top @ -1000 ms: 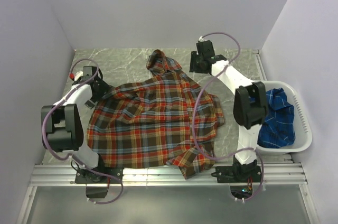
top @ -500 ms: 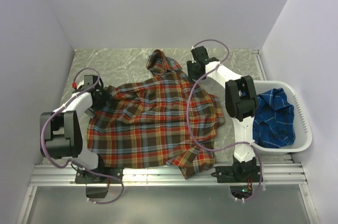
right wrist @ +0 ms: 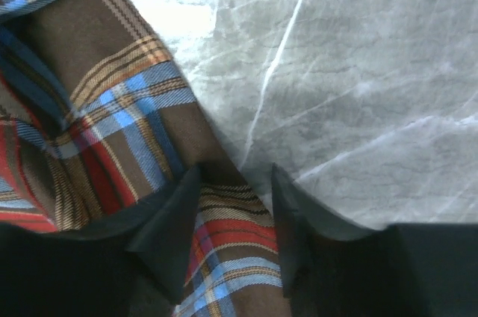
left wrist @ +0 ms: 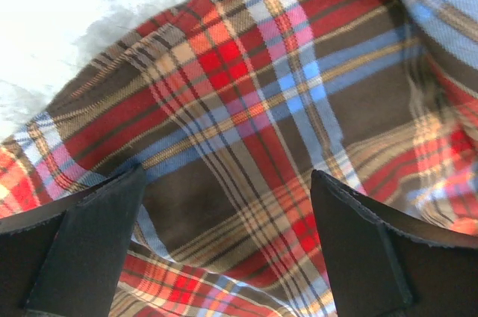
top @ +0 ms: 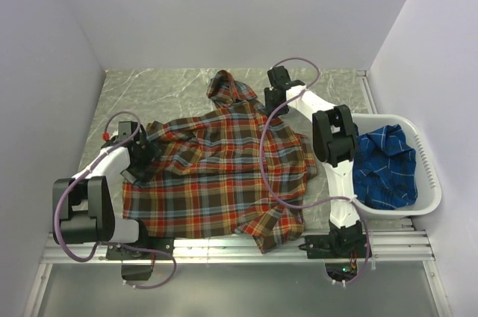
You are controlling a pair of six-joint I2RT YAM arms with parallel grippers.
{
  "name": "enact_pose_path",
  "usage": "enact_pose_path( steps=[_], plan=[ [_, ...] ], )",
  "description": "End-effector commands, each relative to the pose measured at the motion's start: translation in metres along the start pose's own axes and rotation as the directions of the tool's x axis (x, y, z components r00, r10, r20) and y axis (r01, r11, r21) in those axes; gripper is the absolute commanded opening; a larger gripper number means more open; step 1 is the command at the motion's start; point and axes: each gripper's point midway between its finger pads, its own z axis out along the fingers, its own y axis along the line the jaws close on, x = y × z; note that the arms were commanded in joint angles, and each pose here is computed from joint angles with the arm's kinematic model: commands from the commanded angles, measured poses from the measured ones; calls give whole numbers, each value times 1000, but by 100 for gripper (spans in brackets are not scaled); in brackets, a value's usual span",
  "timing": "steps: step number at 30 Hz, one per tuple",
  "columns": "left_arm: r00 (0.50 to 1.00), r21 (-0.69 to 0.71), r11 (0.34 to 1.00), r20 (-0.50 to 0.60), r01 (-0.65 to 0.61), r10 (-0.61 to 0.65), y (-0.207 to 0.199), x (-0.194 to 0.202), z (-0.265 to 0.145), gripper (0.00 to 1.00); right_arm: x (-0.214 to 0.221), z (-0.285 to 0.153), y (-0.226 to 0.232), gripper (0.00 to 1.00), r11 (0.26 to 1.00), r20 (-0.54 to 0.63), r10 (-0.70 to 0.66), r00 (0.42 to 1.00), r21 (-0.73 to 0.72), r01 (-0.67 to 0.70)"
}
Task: Fold and stack the long sleeve shirts
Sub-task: Flatten the shirt out
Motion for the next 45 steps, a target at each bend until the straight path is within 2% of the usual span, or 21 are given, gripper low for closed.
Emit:
enact_pose_path(
  steps=[1, 3, 4, 5, 7, 8, 13, 18, 22, 26, 30, 33, 34, 37, 41, 45],
  plan=[
    [998, 49, 998, -51, 36, -33, -4, 15, -1, 99, 1, 2, 2, 42, 1000, -16, 11, 1000, 15, -10],
    [995, 42, 998, -88, 46, -42, -2, 24, 4, 99, 0, 1, 1, 32, 1000, -16, 12, 1000, 23, -12],
    [992, 46, 997, -119, 54, -49, -3, 31, 7, 99, 1, 1, -2, 21, 999, -23, 15, 1000, 31, -15],
    [990, 42, 997, -130, 60, -54, -2, 34, 8, 99, -1, 0, -3, 15, 999, -15, 17, 1000, 42, -17],
    [987, 28, 997, -148, 73, -68, 1, 40, 11, 99, -5, -3, -8, 4, 998, -6, 26, 1000, 59, -26],
    [986, 20, 997, -150, 73, -69, 4, 41, 12, 99, -8, -5, -12, 2, 997, 3, 38, 999, 74, -38],
    [988, -18, 997, -132, 82, -83, 16, 41, 10, 99, -25, -16, -51, 0, 976, 48, 172, 984, 128, -177],
    [988, -54, 993, -115, 101, -107, 28, 39, 7, 99, -34, -21, -88, 0, 917, 89, 371, 924, 125, -380],
    [989, -62, 992, -92, 113, -118, 34, 35, 3, 99, -37, -26, -97, 0, 897, 108, 416, 903, 113, -427],
    [992, -64, 992, -60, 108, -112, 33, 24, -2, 99, -47, -35, -91, 6, 904, 116, 413, 903, 70, -422],
    [995, -36, 995, -2, 98, -98, 20, 0, -14, 99, -57, -55, -84, 19, 910, 145, 404, 903, 34, -413],
    [994, -6, 996, 55, 91, -90, 8, -23, -29, 99, -65, -76, -75, 38, 921, 180, 383, 906, 6, -390],
    [994, 8, 996, 70, 89, -90, 3, -29, -33, 99, -70, -88, -71, 49, 926, 201, 372, 906, -9, -378],
    [988, 52, 995, 125, 84, -90, -13, -53, -48, 99, -65, -101, -57, 61, 934, 202, 355, 913, -30, -356],
    [977, 130, 990, 193, 62, -86, -44, -87, -61, 99, -44, -106, -31, 62, 937, 160, 348, 924, -78, -340],
    [977, 209, 978, 208, -2, -42, -86, -105, -59, 99, -16, -105, -14, 61, 913, 95, 398, 912, -132, -385]
  ],
)
